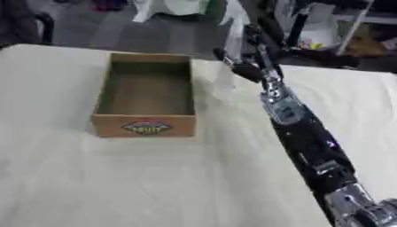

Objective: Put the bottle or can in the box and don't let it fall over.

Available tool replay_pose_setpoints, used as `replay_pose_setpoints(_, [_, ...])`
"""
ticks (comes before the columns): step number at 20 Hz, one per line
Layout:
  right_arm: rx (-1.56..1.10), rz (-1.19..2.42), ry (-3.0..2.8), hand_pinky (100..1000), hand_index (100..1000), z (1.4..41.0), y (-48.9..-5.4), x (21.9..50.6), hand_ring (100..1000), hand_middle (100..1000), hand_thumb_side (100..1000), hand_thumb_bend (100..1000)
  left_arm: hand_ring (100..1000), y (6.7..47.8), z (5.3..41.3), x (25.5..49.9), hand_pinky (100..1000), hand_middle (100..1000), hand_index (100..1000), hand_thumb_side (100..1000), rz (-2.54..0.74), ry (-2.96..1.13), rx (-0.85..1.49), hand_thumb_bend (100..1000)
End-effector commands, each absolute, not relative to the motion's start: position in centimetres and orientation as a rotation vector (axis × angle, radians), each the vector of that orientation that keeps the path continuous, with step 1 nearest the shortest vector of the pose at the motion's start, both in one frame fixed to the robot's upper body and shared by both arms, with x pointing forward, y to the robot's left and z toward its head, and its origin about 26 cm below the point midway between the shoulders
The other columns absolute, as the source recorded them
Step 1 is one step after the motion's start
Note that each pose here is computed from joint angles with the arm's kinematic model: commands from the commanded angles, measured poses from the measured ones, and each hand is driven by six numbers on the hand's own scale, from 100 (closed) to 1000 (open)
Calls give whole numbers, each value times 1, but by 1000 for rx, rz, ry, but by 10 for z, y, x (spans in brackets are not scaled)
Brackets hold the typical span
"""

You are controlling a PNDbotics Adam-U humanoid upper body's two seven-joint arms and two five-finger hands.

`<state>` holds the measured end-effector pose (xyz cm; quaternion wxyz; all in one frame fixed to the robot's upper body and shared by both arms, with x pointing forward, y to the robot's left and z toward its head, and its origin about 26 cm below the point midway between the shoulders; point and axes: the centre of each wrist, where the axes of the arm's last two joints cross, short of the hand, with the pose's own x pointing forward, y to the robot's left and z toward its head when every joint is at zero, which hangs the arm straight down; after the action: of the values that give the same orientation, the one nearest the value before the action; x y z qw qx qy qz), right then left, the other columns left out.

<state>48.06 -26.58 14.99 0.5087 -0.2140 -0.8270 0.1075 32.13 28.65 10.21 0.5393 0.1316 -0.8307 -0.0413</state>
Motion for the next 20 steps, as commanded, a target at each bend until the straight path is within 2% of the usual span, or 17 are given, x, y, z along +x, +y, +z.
replay_pose_setpoints(1, [-599, 207, -2034, 784, 1000, 178, -287, 484, 973, 963, 517, 706, 870, 286, 116, 323, 667, 775, 841, 765, -137, -2020, 315, 463])
replay_pose_setpoints(15, [-635, 90, -2099, 767, 1000, 212, -309, 483, 953, 939, 521, 681, 871, 286, 122, 325, 666, 775, 842, 767, -151, -2038, 322, 462])
replay_pose_setpoints(20, [-642, 91, -2092, 758, 1000, 214, -312, 484, 945, 929, 488, 656, 871, 286, 122, 325, 666, 775, 842, 768, -152, -2035, 325, 461])
